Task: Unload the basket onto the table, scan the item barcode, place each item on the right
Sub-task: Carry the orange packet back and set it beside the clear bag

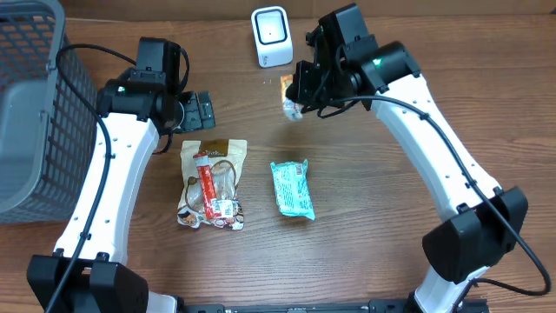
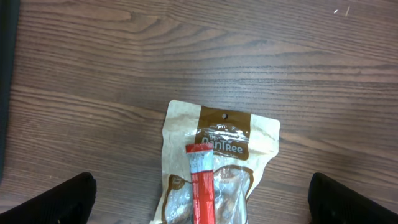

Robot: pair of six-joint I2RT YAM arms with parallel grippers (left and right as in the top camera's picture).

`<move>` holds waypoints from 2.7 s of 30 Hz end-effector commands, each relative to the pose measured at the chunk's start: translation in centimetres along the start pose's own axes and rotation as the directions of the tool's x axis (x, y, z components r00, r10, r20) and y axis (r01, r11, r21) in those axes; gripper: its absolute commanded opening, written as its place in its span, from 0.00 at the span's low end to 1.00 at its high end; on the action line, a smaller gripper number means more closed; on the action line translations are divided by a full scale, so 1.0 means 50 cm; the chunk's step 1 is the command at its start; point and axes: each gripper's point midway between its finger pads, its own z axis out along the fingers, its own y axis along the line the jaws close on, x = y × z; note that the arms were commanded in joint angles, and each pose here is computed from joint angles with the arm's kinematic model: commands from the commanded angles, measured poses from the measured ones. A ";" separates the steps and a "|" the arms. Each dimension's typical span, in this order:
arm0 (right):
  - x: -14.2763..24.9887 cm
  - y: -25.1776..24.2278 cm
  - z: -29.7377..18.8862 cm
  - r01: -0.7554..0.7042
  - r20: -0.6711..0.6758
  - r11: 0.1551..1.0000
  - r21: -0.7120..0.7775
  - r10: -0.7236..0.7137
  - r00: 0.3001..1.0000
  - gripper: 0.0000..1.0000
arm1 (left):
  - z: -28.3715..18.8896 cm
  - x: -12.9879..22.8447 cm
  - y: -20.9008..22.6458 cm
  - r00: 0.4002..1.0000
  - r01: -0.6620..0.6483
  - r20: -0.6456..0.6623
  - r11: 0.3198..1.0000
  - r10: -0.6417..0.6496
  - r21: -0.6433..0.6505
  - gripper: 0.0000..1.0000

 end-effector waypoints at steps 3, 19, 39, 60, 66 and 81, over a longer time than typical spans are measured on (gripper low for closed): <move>0.044 -0.003 0.050 0.021 -0.058 0.995 -0.100 -0.026 0.998 0.04 | -0.005 -0.011 0.000 1.000 0.016 0.015 1.000 -0.016 -0.002 1.00; 0.117 -0.052 0.193 -0.095 -0.063 0.946 -0.311 0.079 0.995 0.04 | -0.005 -0.011 0.000 1.000 0.016 0.015 1.000 -0.016 -0.002 0.99; 0.164 -0.074 0.236 -0.070 -0.064 0.947 -0.313 0.053 0.997 0.04 | -0.005 -0.011 0.000 1.000 0.016 0.015 1.000 -0.016 -0.001 1.00; 0.185 -0.102 0.286 -0.094 -0.103 0.952 -0.291 0.066 0.992 0.11 | -0.005 -0.011 0.000 1.000 0.016 0.015 1.000 -0.016 -0.002 1.00; 0.183 -0.107 0.288 -0.095 -0.097 0.955 -0.279 0.070 0.993 0.11 | -0.005 -0.011 0.000 1.000 0.016 0.015 1.000 -0.016 -0.001 1.00; 0.189 -0.116 0.290 -0.108 -0.105 0.961 -0.255 0.083 0.991 0.28 | -0.005 -0.011 0.000 1.000 0.016 0.015 1.000 -0.016 -0.002 1.00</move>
